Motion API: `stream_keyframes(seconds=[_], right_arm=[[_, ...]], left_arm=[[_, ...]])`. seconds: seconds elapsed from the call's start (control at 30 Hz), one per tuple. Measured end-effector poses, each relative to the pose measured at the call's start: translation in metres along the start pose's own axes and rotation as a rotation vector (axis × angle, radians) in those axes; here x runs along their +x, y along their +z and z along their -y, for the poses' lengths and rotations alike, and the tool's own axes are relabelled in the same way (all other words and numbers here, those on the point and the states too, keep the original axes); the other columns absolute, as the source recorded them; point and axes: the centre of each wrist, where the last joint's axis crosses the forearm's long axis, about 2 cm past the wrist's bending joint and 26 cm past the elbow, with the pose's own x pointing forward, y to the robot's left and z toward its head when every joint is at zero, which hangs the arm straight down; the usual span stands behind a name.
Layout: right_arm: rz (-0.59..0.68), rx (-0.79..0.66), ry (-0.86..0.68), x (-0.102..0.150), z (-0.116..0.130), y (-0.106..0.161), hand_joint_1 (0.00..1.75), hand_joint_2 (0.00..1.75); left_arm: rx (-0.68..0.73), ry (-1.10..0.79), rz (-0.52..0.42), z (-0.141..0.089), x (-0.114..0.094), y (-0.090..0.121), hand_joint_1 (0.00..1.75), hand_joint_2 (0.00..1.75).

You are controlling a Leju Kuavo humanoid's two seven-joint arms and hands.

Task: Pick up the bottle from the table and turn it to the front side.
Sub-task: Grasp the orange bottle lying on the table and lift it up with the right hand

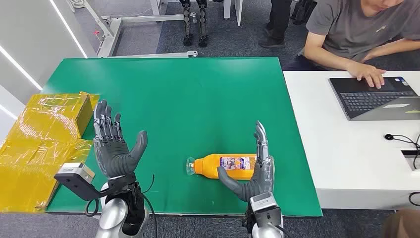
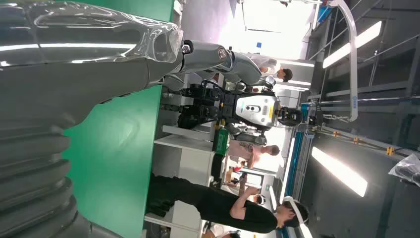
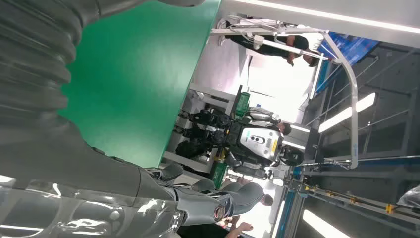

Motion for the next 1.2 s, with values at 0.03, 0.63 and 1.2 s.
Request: stream_keyframes(seconds=[0.03,0.63,1.2], right_arm=[[-0.001,0.001,0.003,0.000,0.000,0.000,0.00,1.75],[-0.072,0.208,0.248,-0.005,0.014,-0.004,0.00,1.75],[-0.294,0.983,0.938,-0.046,0.113,-0.043,0.00,1.75]], left_arm=[[0.000,0.000,0.000,0.000,0.000,0.000,0.00,1.75],[0.000,-0.007,0.001,0.000,0.000,0.001,0.00,1.75],[-0.058,0.039,-0.008,-0.002,-0.001,0.003,0.00,1.75]])
